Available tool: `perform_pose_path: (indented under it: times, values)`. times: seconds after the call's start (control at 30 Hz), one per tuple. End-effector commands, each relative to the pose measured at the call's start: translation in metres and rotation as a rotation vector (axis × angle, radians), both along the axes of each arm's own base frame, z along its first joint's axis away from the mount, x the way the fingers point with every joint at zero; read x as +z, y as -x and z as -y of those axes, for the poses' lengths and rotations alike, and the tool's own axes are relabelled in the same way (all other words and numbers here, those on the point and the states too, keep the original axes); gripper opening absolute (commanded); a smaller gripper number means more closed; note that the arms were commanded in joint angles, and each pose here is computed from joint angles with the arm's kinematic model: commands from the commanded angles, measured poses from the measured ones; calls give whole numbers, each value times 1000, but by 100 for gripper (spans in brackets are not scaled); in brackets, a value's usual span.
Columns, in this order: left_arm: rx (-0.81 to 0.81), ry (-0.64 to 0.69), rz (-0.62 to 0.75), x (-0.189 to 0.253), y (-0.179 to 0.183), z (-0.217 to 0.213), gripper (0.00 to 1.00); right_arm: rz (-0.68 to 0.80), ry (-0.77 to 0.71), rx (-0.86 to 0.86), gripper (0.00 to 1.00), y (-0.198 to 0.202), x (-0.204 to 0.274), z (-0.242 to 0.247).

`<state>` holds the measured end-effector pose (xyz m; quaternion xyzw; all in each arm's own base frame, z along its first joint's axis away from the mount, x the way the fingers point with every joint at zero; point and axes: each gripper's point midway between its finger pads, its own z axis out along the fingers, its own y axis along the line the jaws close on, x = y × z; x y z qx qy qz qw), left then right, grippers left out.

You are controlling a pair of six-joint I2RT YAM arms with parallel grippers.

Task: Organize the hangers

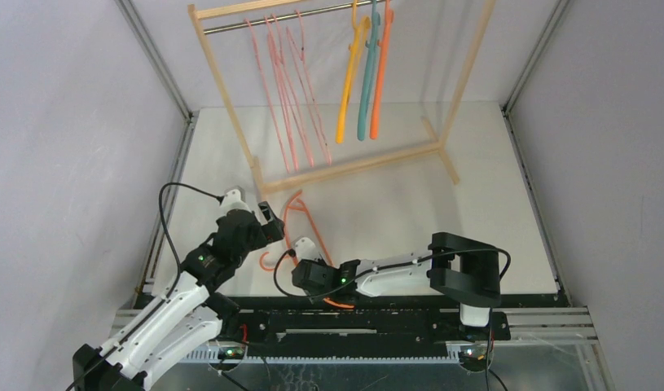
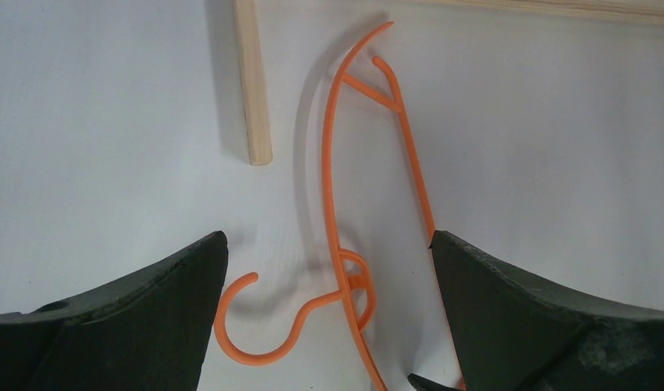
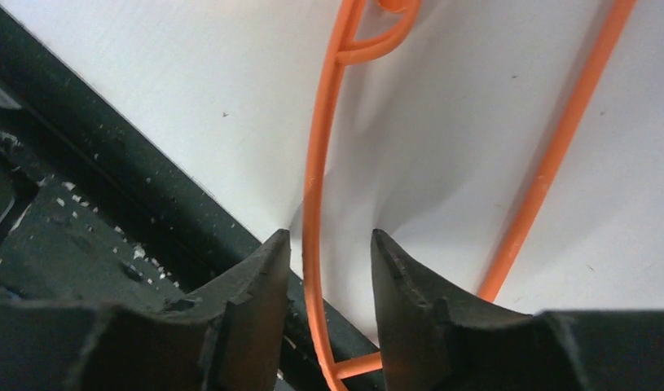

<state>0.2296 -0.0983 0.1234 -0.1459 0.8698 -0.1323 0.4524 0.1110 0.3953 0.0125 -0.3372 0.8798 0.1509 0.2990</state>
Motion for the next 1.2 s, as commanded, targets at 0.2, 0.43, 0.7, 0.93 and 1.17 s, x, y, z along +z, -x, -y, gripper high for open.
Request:
perform_pose_path:
  times: [0.2,0.43,0.7,0.93,1.17]
  values:
    - [-12,8,23,10,-6,4,100,-48,32,-91,0,0,-14,40]
    - [-14,9,36,17,-12,6,99,-88,-142,-150,0,-13,55,72]
    - [-29,-1,73,36,-18,9,99,-98,-470,-289,0,-51,165,145]
    - [-49,5,80,44,-24,16,99,-55,-643,-395,0,-77,225,206]
    - [-65,7,81,46,-28,20,99,-15,-743,-448,0,-89,266,237]
